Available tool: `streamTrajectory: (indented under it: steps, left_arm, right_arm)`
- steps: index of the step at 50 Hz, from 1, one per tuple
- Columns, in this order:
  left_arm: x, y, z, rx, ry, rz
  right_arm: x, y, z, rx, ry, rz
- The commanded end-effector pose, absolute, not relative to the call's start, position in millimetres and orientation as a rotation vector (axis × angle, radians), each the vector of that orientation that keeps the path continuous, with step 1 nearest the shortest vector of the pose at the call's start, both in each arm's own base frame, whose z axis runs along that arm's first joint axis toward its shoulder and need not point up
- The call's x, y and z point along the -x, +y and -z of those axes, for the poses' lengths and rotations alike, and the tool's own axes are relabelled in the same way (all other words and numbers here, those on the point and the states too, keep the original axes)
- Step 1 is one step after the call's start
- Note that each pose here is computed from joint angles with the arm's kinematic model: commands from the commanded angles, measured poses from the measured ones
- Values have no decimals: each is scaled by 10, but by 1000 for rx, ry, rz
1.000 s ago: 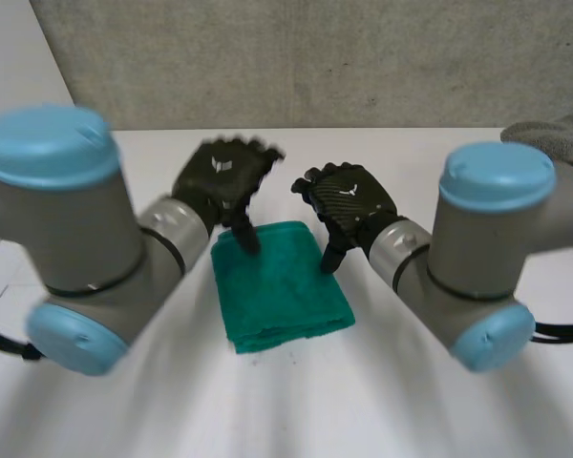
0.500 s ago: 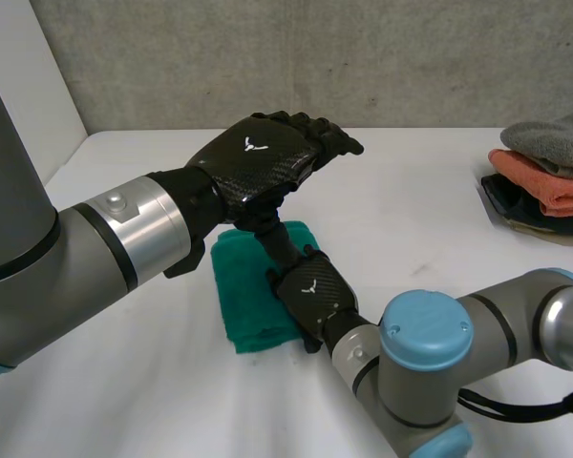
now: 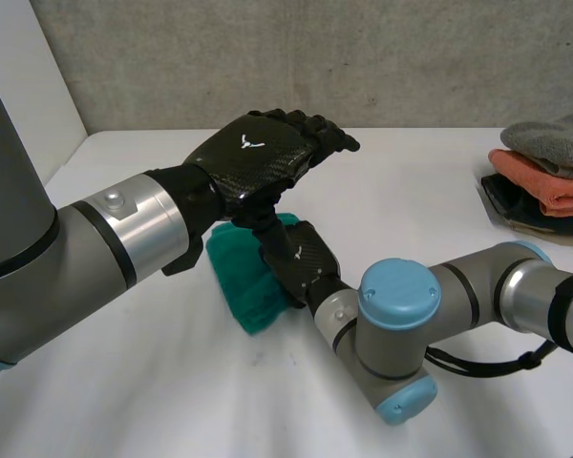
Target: Fold the laundry.
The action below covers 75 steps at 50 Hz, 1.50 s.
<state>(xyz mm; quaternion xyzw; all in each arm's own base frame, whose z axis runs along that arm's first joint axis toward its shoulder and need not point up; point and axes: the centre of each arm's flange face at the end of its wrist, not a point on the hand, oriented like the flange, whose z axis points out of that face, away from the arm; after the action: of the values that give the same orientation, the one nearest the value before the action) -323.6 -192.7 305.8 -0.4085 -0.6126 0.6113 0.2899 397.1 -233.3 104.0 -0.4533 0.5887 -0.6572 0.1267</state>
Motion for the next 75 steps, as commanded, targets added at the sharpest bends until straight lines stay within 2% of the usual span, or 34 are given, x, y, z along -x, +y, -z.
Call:
streamTrajectory:
  steps: [1, 4, 8, 13, 19, 20, 23, 24, 27, 30, 35, 43, 51, 61, 75]
  left_arm:
    - [3217, -1955, -3067, 1083, -1640, -1641]
    - [3188, -1986, -3087, 1074, -1645, -1655]
    - [3141, -2018, -3144, 1060, -1642, -1683]
    - [3081, -2072, -3190, 1040, -1654, -1716]
    - [3046, -2105, -3234, 1013, -1665, -1745]
    - [3043, -2110, -3234, 1008, -1666, -1744]
    - [3043, -2116, -3238, 989, -1668, -1740]
    - [3043, -2116, -3235, 985, -1669, -1737]
    - [3042, -2123, -3231, 970, -1671, -1732]
    - [3042, -2124, -3228, 965, -1672, -1729]
    - [3035, -2133, -3227, 962, -1674, -1730]
    - [3041, -2132, -3199, 963, -1682, -1720]
    - [3053, -2148, -3135, 965, -1700, -1701]
    - [3060, -2129, -3123, 968, -1699, -1695]
    - [3076, -2139, -3091, 969, -1701, -1691]
  right_arm:
    - [-4081, -2456, -1127, 1267, 1671, 1943]
    - [-4051, -2534, -1199, 1248, 1681, 1965]
    - [-3778, -2935, -1394, 1175, 1743, 2062]
    - [-3471, -3418, -1810, 1081, 1708, 2239]
    - [-3332, -3800, -2392, 1007, 1507, 2436]
    - [-3222, -3948, -2602, 964, 1457, 2517]
    - [-3046, -4144, -2881, 898, 1393, 2614]
    - [-2895, -4272, -3063, 838, 1360, 2675]
    - [-2680, -4411, -3204, 792, 1345, 2731]
    - [-2253, -4616, -3354, 734, 1362, 2819]
    - [-1806, -4820, -3273, 778, 1422, 2836]
    - [-1003, -5066, -2696, 799, 1701, 2759]
    - [-588, -4989, -2240, 826, 1915, 2629]
    - [-359, -4838, -2230, 812, 1997, 2587]
    - [-348, -4845, -2040, 852, 2057, 2491]
